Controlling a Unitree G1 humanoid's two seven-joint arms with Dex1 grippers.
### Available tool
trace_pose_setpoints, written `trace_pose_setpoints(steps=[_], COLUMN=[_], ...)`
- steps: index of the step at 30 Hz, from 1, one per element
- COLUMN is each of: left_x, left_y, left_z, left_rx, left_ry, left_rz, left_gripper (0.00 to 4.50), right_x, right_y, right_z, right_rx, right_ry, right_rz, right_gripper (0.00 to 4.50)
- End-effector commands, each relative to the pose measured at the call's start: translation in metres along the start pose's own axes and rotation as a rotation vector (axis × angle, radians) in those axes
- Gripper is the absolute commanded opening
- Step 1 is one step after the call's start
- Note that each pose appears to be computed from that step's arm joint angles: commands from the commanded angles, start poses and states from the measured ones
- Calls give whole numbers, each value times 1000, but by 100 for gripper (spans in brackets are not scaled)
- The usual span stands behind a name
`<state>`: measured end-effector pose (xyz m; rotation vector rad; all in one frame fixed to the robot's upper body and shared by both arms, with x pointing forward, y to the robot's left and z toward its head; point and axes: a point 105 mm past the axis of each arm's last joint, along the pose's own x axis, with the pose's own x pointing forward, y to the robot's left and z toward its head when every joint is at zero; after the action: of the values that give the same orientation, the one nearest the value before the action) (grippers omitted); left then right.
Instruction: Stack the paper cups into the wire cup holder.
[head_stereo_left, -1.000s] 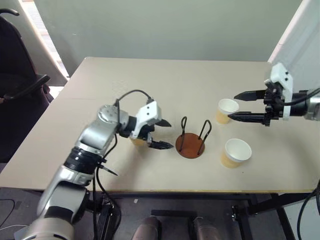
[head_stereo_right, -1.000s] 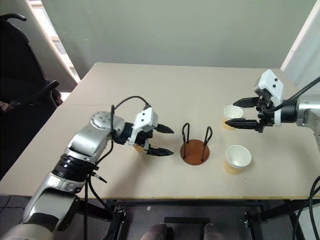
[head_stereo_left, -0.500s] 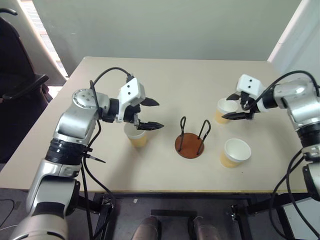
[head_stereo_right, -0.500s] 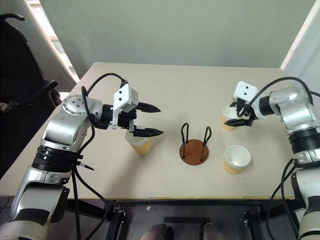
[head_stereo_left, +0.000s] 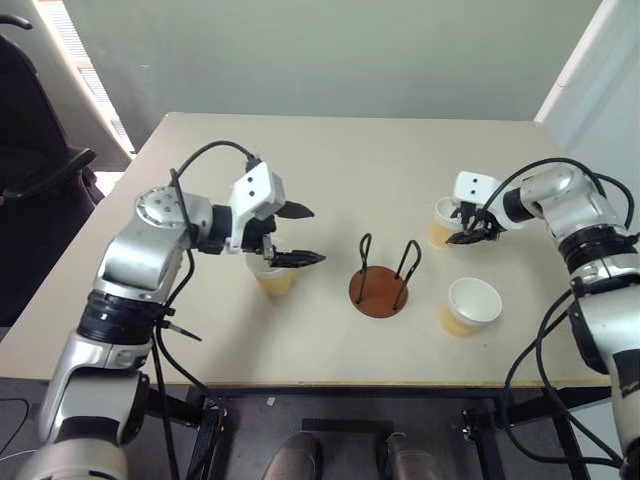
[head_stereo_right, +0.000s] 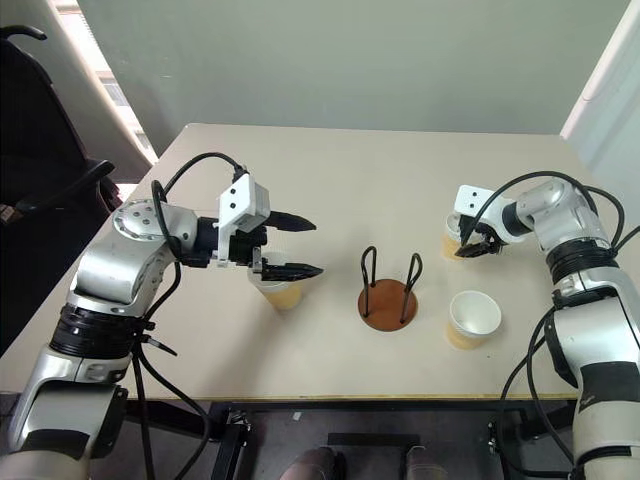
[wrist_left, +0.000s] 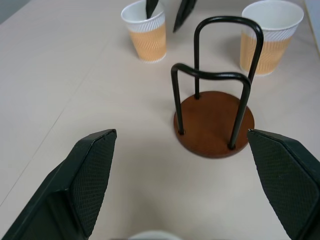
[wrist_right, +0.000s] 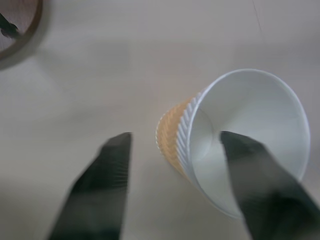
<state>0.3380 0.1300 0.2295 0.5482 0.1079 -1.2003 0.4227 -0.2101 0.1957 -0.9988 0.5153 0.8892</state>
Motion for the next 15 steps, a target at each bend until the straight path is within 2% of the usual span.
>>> trace_pose_setpoints(steps=[1,4,5,15], left_x=[-17,-21,-24,-30], left_y=[10,13,16,22], left_z=[8,7,6,6], left_rx=[19,15,7,-14], left_ry=[-17,-15,-16,-36], left_rz=[48,62,70,88], left_gripper=[450,450,450,450], right_x=[-16,-24,-30,-83], right_y=[-11,-11,-12,-10], right_z=[17,23,27,52], right_rx=[-56,-72,-77,-152], right_ry=[-41,-69,-91,-168], right_rz=[-25,-13,-3,25], right_gripper=[127,15,4,4])
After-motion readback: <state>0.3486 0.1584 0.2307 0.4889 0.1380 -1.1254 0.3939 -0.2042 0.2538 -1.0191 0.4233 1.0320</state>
